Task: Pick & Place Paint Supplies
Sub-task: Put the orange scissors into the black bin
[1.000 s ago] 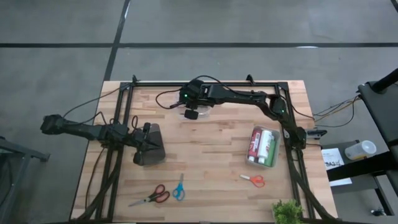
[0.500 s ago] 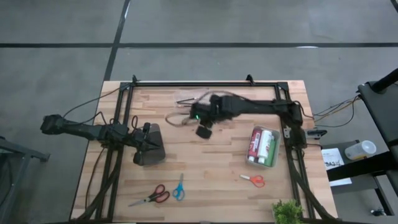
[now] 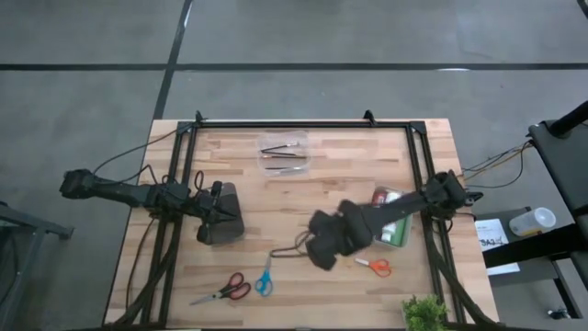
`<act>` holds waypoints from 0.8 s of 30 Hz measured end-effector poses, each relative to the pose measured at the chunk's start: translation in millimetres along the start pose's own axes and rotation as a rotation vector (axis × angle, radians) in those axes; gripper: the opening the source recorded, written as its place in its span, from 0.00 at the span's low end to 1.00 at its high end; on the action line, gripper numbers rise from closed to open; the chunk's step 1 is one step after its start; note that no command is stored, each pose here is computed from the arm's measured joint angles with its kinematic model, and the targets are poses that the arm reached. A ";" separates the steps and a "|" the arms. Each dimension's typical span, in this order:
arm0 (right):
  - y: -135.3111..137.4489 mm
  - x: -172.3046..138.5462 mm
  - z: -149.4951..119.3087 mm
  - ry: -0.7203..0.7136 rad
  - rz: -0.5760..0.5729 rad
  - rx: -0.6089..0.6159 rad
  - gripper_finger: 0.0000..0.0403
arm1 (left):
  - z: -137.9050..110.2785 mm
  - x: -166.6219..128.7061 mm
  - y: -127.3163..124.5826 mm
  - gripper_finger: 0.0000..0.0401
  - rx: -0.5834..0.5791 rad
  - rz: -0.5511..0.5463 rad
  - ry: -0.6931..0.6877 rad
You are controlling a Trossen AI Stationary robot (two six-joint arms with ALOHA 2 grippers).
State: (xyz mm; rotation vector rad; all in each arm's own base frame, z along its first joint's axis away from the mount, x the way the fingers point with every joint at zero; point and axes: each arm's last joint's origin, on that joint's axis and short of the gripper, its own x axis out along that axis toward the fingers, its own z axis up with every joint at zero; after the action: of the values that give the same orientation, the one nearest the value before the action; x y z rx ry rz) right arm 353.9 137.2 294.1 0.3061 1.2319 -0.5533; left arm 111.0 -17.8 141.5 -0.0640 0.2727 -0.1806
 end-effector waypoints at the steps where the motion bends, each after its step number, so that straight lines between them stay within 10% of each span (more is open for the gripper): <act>1: 3.3 -1.3 -7.8 0.010 -0.003 0.025 0.28 | 0.0 0.0 0.0 0.13 0.000 0.000 0.000; 24: 48.8 9.2 -152.9 0.244 -0.048 0.344 0.28 | 0.1 0.0 0.0 0.13 0.000 0.000 0.000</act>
State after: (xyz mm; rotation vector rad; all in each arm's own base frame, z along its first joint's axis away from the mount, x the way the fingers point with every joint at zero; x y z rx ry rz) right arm 260.3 253.0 233.6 0.6507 1.3798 -0.7885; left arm 111.0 -17.8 141.6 -0.0639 0.2728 -0.1802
